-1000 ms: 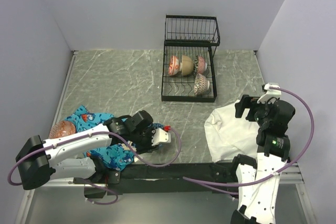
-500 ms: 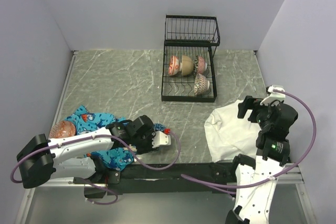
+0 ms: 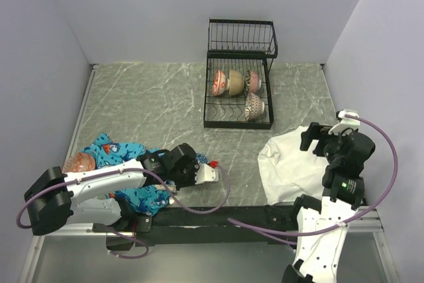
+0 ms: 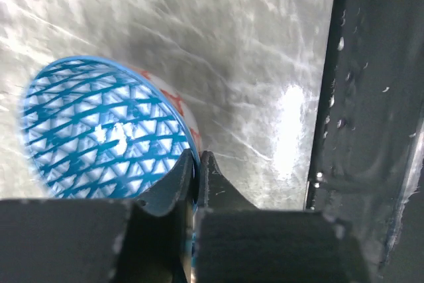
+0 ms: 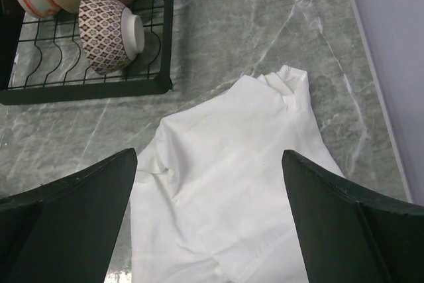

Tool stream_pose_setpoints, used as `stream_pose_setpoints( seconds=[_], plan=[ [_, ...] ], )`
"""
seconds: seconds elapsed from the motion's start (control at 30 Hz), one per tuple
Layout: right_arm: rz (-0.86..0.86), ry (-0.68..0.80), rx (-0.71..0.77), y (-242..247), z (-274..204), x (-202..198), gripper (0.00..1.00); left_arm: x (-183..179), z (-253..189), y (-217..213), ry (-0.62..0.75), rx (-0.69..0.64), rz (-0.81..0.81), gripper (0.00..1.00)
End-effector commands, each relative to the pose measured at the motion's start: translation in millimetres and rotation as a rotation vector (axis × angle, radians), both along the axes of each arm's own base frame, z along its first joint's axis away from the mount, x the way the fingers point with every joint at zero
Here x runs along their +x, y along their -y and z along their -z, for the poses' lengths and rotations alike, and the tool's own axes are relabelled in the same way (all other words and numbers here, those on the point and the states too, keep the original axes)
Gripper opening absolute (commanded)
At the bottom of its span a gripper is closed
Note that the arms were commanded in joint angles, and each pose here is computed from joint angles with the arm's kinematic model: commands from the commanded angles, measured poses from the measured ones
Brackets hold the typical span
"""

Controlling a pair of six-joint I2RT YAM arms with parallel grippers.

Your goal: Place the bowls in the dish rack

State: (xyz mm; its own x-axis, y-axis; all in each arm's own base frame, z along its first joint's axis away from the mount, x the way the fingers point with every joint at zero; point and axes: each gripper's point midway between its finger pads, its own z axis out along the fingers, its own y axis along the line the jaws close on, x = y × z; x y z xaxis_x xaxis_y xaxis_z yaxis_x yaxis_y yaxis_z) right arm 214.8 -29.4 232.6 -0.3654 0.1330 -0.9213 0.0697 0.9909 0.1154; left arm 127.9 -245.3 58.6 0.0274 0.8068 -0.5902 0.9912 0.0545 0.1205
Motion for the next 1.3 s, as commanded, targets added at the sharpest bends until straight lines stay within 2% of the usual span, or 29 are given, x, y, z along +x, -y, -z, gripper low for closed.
stream_pose_setpoints(
  seconds=[0.0, 0.07, 0.1, 0.23, 0.4, 0.43, 0.47, 0.5, 0.53, 0.6, 0.67, 0.7, 0.73, 0.8, 0.9, 0.93, 1.0, 1.07, 1.1, 1.2, 1.27],
  plan=[
    [0.025, 0.008, 0.004, 7, -12, 6, 0.98, 3, -53, 25, 0.015, -0.094, 0.056, 0.01],
    [0.025, -0.003, 0.034, 9, -16, 14, 0.98, 3, -76, 32, 0.031, -0.118, 0.097, 0.01],
    [0.023, -0.008, 0.045, 10, -17, 17, 0.98, 10, -105, 43, 0.071, -0.170, 0.104, 0.01],
    [0.019, -0.017, 0.081, 16, -27, 38, 0.98, 30, -159, 69, 0.167, -0.242, 0.139, 0.01],
    [0.010, -0.059, 0.116, 28, -25, 68, 0.98, 86, -188, 104, 0.188, -0.333, 0.074, 0.01],
    [0.016, -0.072, 0.148, 30, -21, 76, 0.97, 104, -193, 103, 0.170, -0.355, 0.019, 0.01],
    [0.003, -0.075, 0.162, 28, -21, 81, 0.97, 119, -185, 113, 0.135, -0.361, -0.007, 0.01],
    [-0.004, -0.068, 0.161, 28, -26, 86, 0.97, 129, -206, 123, 0.120, -0.429, -0.006, 0.01],
    [-0.013, -0.084, 0.167, 29, -21, 94, 0.97, 147, -212, 120, 0.057, -0.472, -0.078, 0.01],
    [-0.052, -0.085, 0.139, 23, -27, 105, 0.97, 167, -231, 138, -0.031, -0.588, -0.069, 0.01],
    [-0.131, -0.115, 0.089, 11, -22, 117, 0.96, 190, -238, 143, -0.149, -0.668, -0.131, 0.01],
    [-0.152, -0.108, 0.036, 9, -26, 122, 0.96, 189, -252, 152, -0.184, -0.745, -0.062, 0.02],
    [-0.168, -0.112, 0.018, 7, -23, 129, 0.96, 193, -258, 153, -0.264, -0.793, -0.093, 0.02],
    [-0.194, -0.111, -0.010, 0, -25, 137, 0.96, 202, -258, 163, -0.333, -0.841, -0.082, 0.02],
    [-0.205, -0.139, 0.049, -6, -22, 147, 0.96, 203, -266, 176, -0.494, -0.918, -0.065, 0.01],
    [-0.216, -0.136, 0.057, -9, -22, 148, 0.96, 201, -275, 177, -0.481, -0.962, -0.001, 0.01],
    [-0.217, -0.129, 0.049, -9, -20, 154, 0.97, 206, -264, 179, -0.532, -0.966, -0.022, 0.01],
    [-0.188, -0.137, 0.038, -4, -17, 155, 0.96, 229, -253, 175, -0.557, -1.003, -0.088, 0.01],
    [-0.178, -0.140, 0.035, -2, -18, 155, 0.97, 234, -253, 171, -0.653, -1.025, -0.154, 0.01],
    [-0.184, -0.168, 0.035, -2, -15, 153, 0.97, 263, -240, 157, -0.694, -1.098, -0.265, 0.01],
    [-0.183, -0.176, 0.026, -1, -14, 154, 0.97, 267, -234, 154, -0.692, -1.123, -0.257, 0.01]
  ],
)
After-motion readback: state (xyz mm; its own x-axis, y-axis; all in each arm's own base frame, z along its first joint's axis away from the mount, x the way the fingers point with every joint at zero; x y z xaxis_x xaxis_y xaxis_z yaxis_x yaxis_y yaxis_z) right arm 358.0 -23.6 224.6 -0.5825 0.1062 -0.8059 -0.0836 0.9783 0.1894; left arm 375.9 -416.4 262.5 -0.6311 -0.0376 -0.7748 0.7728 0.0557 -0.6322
